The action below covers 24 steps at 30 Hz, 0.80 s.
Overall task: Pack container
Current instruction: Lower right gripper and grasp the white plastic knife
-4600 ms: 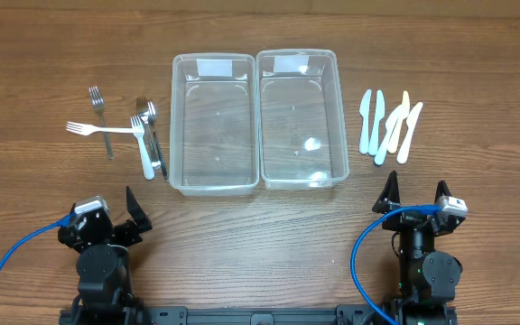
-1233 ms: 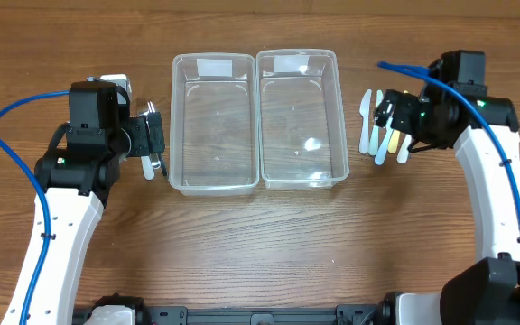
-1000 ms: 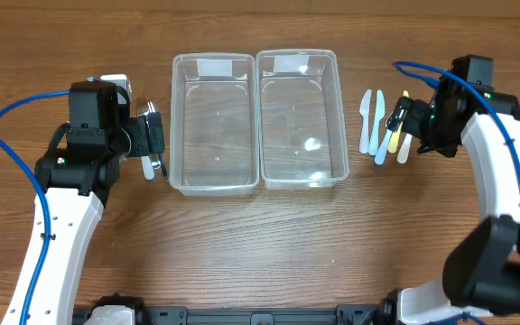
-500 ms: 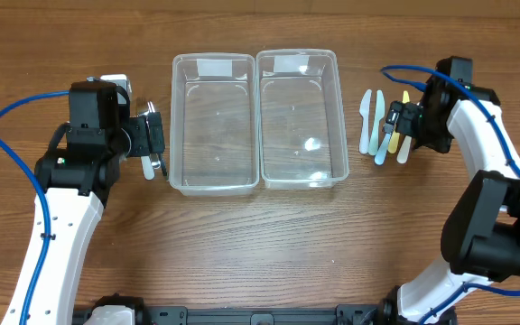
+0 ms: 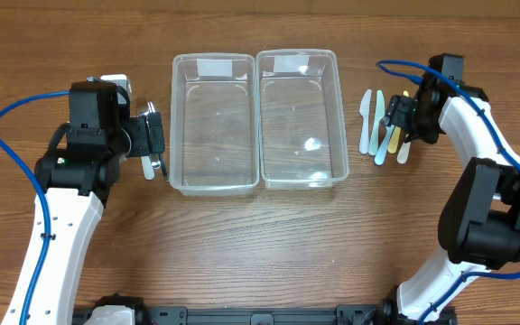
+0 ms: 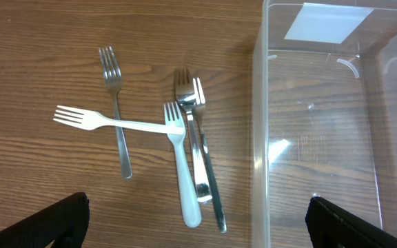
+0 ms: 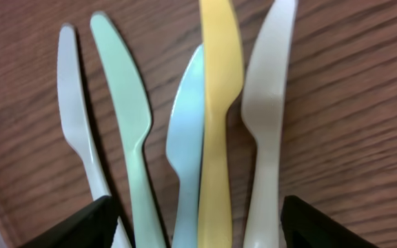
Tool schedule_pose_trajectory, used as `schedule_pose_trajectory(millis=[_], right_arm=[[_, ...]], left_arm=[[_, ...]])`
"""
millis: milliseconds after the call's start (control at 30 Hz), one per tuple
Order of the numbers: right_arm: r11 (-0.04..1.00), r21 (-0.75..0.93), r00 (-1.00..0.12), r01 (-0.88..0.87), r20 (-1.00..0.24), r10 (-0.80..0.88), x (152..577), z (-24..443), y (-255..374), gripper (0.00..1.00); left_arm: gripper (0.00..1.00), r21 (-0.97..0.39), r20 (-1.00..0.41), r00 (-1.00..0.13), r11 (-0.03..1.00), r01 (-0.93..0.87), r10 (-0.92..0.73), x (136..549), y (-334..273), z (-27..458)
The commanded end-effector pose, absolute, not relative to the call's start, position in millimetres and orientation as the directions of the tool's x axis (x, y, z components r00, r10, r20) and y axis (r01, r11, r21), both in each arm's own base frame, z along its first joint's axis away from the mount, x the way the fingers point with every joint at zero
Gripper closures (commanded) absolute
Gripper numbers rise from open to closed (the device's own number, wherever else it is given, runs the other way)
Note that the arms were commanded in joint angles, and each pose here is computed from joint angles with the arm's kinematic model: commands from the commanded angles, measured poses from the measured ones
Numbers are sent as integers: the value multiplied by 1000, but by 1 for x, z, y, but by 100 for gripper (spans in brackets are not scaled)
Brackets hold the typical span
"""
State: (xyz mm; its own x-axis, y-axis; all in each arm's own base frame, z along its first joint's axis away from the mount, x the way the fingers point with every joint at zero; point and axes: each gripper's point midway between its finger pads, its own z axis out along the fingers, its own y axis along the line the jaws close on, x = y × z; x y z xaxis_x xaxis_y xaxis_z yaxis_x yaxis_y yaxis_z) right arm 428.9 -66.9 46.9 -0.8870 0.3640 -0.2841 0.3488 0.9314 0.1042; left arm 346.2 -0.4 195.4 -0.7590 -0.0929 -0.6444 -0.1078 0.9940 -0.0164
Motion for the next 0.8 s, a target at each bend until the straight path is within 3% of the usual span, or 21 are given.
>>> schedule_pose_trajectory(millis=[0,200,333,767], right_arm=[[917,100,-858,386,-326,396,439,51,-84,20],[909,83,-865,408,-282,414,436,23,-92,22],[907,80,-869,414,-264,419,436,11,-93,30],[901,69,-866,428,-252,431,432,8,-98,37]], left_arm=[[0,-19,-660,-747,996,-88,-78,351,-2,205],[0,-19,-660,-747,996,-88,-79,351,-2,205],[0,-19,-660,-747,996,-87,-78,351,-2,205],[0,-19,-661,-747,996,-88,-78,351,-2,205]])
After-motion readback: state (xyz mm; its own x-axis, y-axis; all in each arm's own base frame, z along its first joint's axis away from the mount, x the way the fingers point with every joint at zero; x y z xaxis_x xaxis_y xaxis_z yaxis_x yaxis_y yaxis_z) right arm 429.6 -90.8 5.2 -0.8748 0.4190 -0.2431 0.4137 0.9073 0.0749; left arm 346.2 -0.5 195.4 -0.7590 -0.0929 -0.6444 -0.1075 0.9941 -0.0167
